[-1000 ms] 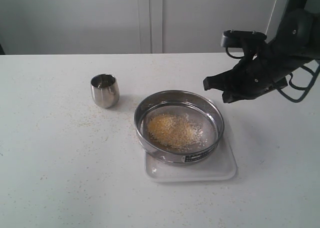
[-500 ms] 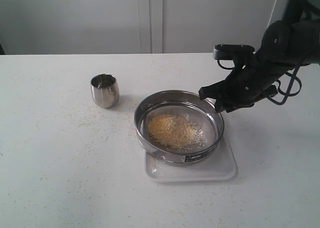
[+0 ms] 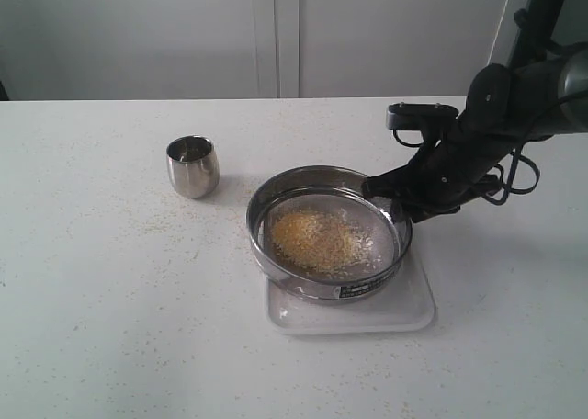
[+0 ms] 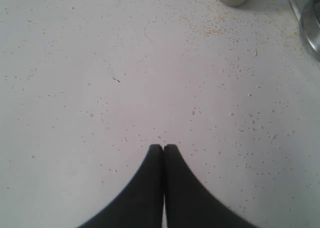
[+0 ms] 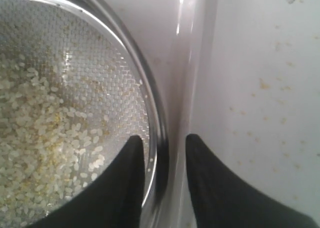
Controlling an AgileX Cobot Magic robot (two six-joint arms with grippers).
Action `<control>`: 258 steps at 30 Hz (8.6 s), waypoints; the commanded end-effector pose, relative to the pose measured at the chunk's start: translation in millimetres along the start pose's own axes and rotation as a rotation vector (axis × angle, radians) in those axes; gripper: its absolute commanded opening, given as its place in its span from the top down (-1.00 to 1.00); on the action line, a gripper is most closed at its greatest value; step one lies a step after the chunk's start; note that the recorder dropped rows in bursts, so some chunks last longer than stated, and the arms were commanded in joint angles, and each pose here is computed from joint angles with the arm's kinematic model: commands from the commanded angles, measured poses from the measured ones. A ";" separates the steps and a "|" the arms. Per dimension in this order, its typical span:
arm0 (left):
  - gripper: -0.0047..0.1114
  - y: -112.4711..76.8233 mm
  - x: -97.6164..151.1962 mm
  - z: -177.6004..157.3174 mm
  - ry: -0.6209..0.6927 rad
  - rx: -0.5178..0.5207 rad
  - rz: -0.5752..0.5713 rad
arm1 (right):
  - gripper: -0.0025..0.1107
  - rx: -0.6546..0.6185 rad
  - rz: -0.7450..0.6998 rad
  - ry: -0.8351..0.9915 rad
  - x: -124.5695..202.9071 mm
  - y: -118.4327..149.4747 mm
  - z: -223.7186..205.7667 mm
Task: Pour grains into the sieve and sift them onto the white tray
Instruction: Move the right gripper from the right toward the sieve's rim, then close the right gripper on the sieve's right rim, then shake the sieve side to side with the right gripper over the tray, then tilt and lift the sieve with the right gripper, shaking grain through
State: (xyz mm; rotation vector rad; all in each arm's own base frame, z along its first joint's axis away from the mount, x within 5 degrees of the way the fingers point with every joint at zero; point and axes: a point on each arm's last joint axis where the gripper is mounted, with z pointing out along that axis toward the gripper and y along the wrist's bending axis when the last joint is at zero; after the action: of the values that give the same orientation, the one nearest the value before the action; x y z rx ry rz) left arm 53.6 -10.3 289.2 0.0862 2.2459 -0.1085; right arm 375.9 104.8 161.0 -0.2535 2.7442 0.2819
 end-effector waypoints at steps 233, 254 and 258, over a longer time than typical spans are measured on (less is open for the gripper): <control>0.92 -0.1 1.0 -0.9 -0.002 -0.001 0.000 | 0.96 0.021 0.163 -0.299 6.4 29.1 -63.4; 0.92 -0.1 1.0 -0.9 -0.002 -0.001 0.000 | 0.96 0.087 0.163 -0.051 36.7 22.2 -45.8; 0.92 -0.1 1.0 -0.9 -0.002 -0.001 0.000 | 0.96 0.013 0.143 -0.363 9.4 25.9 -43.0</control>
State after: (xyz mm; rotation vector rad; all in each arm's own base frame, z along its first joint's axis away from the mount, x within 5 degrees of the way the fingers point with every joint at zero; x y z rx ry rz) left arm 53.6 -10.3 289.2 0.0884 2.2458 -0.1075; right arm 327.5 112.1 183.7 -0.0411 2.6666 0.2037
